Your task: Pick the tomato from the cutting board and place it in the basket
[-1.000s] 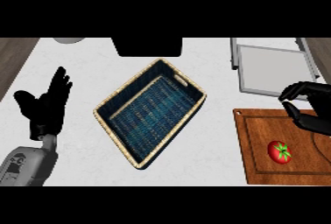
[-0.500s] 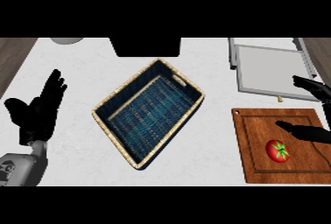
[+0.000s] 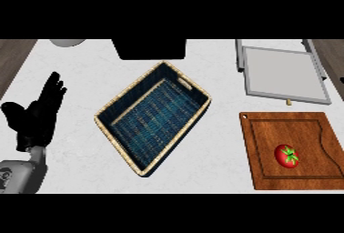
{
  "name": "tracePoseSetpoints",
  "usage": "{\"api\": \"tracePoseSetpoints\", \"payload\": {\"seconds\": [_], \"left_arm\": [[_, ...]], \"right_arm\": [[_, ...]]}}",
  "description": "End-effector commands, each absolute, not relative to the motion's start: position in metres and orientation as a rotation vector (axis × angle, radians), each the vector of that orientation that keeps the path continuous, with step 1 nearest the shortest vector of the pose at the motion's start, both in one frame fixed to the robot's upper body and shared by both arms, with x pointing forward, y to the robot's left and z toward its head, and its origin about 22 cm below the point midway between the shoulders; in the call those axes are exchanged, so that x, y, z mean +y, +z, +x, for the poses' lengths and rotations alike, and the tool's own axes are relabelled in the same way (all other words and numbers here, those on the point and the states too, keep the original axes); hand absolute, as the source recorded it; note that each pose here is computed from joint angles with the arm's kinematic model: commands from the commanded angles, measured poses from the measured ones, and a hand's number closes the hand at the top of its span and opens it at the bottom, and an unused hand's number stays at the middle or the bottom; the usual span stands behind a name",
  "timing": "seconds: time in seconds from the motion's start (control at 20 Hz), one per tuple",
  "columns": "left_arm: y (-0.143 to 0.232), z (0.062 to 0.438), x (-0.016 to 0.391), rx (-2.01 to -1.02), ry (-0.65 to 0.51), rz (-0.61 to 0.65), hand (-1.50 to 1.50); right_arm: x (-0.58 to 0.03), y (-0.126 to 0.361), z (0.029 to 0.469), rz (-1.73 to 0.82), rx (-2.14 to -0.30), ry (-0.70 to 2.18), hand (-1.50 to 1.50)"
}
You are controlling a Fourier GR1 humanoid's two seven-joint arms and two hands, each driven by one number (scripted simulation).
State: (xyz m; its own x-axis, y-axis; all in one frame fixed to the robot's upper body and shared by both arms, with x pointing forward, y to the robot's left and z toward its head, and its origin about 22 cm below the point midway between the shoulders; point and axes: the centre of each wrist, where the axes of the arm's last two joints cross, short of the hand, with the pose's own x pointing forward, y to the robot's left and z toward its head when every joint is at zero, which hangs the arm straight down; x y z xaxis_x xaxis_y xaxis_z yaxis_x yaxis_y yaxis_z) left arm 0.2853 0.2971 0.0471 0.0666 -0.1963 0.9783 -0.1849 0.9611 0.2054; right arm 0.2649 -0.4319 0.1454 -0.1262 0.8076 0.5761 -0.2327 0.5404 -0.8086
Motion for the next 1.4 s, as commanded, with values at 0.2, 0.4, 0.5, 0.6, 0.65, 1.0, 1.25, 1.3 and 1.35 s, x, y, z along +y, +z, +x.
{"api": "tracePoseSetpoints", "payload": {"seconds": [0.2,0.4,0.5,0.6,0.65,1.0,1.25,1.3,1.35], "left_arm": [[0.034,0.281,0.291,-1.5,-0.008,0.291,0.0],[0.026,0.289,0.294,-1.499,-0.028,0.29,0.0],[0.029,0.283,0.303,-1.516,-0.037,0.293,0.0],[0.042,0.289,0.291,-1.503,-0.025,0.291,0.0],[0.038,0.276,0.3,-1.515,-0.034,0.28,0.0],[0.048,0.292,0.29,-1.526,-0.014,0.292,0.0],[0.053,0.298,0.296,-1.519,-0.011,0.293,0.0],[0.054,0.295,0.289,-1.507,-0.031,0.312,0.0],[0.048,0.281,0.307,-1.522,-0.03,0.296,0.0]], "right_arm": [[-0.431,0.194,0.255,-0.429,-1.162,1.187,-1.5],[-0.443,0.181,0.249,-0.407,-1.166,1.158,-1.5],[-0.429,0.177,0.259,-0.387,-1.199,1.124,-1.5],[-0.432,0.161,0.255,-0.381,-1.244,1.073,-1.5],[-0.444,0.137,0.244,-0.379,-1.245,1.065,-1.5],[-0.425,0.101,0.255,-0.325,-1.28,1.03,-1.5],[-0.404,0.072,0.233,-0.318,-1.296,1.042,-1.5],[-0.417,0.078,0.245,-0.299,-1.314,1.022,-1.5],[-0.433,0.053,0.231,-0.316,-1.327,1.031,-1.5]]}}
